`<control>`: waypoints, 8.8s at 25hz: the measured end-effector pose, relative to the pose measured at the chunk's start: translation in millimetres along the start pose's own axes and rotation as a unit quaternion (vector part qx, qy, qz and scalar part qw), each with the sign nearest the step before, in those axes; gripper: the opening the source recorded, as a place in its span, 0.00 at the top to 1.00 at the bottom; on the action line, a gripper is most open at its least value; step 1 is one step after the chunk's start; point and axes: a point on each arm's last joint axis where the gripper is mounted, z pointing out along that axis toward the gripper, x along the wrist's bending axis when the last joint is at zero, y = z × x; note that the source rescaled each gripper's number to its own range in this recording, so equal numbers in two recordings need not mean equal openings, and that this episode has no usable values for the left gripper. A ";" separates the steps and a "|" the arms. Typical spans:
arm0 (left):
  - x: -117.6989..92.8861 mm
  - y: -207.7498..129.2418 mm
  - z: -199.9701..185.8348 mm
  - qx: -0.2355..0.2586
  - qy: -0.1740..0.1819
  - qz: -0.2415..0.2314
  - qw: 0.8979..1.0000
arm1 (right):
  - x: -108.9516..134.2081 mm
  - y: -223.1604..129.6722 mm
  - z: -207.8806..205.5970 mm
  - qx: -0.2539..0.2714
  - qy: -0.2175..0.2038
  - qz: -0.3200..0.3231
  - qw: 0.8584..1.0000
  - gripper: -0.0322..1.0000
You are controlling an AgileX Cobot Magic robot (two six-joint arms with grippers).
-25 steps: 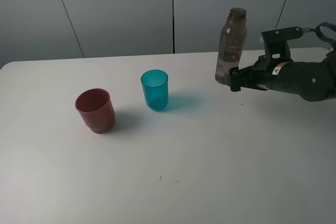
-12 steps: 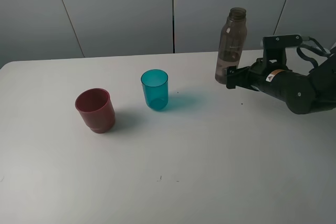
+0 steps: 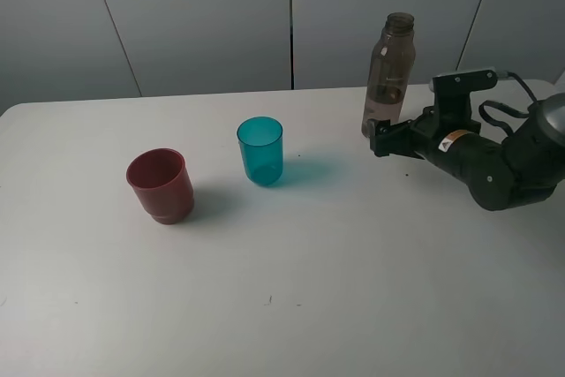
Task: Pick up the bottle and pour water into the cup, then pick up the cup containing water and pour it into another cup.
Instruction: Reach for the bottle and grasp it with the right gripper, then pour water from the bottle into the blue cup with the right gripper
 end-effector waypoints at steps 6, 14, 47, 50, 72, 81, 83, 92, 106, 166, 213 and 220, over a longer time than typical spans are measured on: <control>0.0 0.0 0.0 0.000 0.000 0.000 1.000 | 0.7 9.0 15.1 -0.025 0.000 0.002 1.000 0.00; 0.0 0.0 0.0 0.000 0.000 -0.002 1.000 | 2.9 23.1 30.4 -0.034 0.005 -0.001 0.999 0.00; 0.0 0.0 0.0 0.000 0.000 -0.002 1.000 | 1.9 25.6 70.5 -0.033 -0.007 0.003 0.999 0.00; 0.0 0.0 0.0 0.000 0.000 -0.002 1.000 | 1.9 27.2 71.3 -0.036 -0.008 0.004 0.999 0.00; 0.0 0.0 0.0 0.000 0.000 -0.001 1.000 | 2.1 26.9 76.3 -0.041 -0.007 0.015 0.999 0.96; 0.0 0.0 0.0 0.000 0.000 -0.001 1.000 | 9.9 39.0 71.8 -0.038 0.031 -0.022 0.999 0.96; 0.0 0.0 0.0 0.000 0.000 -0.001 1.000 | 13.3 50.6 67.9 -0.052 0.046 -0.044 0.997 0.96; 0.0 0.0 0.0 0.000 0.000 -0.001 1.000 | 22.0 81.1 56.5 -0.096 0.079 -0.142 0.982 0.96; 0.0 0.0 0.0 0.000 0.000 0.001 1.000 | 43.1 100.9 72.4 -0.102 0.114 -0.286 0.946 0.96; 0.0 0.0 0.0 0.000 0.000 -0.001 1.000 | 74.8 91.9 89.3 -0.145 0.070 -0.678 0.718 0.96; 0.0 0.0 0.0 0.000 0.000 -0.001 1.000 | 77.7 91.2 88.3 -0.162 0.067 -0.754 0.633 0.96; 0.0 0.0 0.0 0.000 0.000 -0.001 1.000 | 77.7 91.2 88.3 -0.163 0.065 -0.762 0.623 0.96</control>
